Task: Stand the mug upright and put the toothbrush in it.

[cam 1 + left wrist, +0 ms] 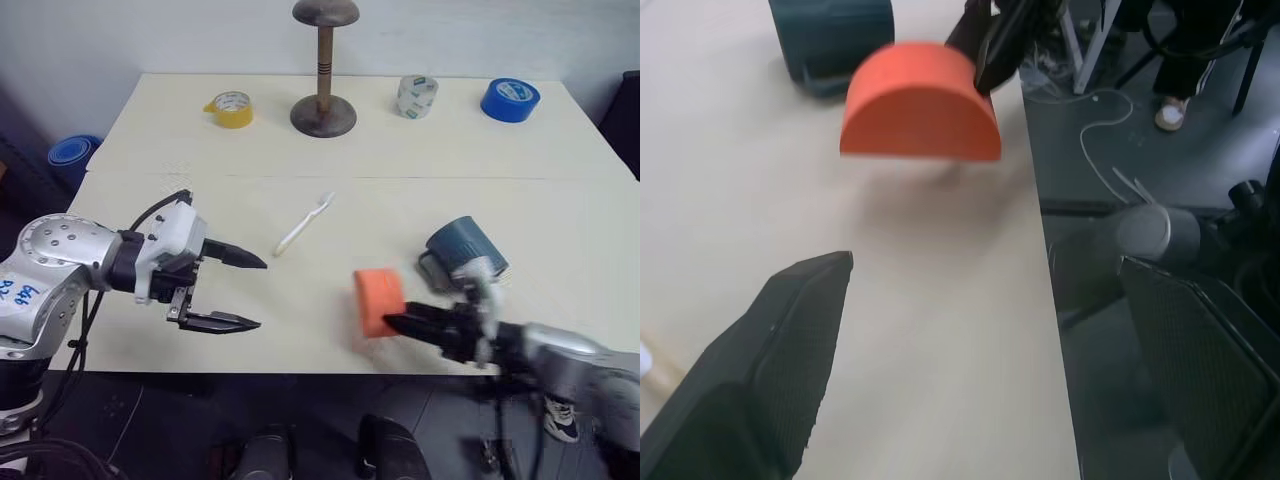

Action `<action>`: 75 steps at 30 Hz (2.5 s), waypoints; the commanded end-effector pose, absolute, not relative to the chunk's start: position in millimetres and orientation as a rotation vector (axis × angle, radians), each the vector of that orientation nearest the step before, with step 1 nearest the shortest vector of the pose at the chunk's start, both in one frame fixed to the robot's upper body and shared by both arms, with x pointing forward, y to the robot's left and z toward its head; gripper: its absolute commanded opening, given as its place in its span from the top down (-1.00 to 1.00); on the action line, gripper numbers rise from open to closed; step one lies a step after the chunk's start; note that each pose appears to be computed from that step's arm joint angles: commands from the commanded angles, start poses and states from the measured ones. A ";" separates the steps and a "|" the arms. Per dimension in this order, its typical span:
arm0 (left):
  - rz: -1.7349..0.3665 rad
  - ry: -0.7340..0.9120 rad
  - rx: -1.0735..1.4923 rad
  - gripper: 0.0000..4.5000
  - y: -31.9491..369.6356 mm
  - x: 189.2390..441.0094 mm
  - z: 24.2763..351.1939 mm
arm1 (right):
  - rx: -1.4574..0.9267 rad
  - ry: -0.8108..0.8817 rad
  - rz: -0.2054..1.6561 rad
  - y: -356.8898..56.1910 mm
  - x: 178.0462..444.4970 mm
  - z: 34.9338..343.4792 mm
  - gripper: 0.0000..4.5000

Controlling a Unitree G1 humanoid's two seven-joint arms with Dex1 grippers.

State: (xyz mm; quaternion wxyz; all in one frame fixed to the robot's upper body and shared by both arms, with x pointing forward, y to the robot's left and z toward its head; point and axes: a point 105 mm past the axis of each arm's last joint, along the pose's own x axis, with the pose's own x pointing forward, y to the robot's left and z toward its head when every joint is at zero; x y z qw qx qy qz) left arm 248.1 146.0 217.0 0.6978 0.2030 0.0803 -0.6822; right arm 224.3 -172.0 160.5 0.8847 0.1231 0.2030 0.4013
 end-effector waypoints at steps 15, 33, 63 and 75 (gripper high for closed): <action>-1.706 -0.033 0.495 -1.00 92.0 269.1 234.7 | 0.187 0.319 -0.163 -426.5 223.9 159.2 0.14; -1.570 -0.043 0.477 -1.00 110.6 274.0 241.4 | -0.167 0.327 -0.099 -418.6 229.2 216.5 -1.00; -1.367 -0.013 0.522 -1.00 140.4 288.0 249.0 | -0.414 0.381 0.355 -162.1 302.6 149.3 -0.12; -1.436 -0.044 0.500 -1.00 127.1 279.7 253.7 | -0.330 0.420 0.276 -172.6 321.8 119.2 0.24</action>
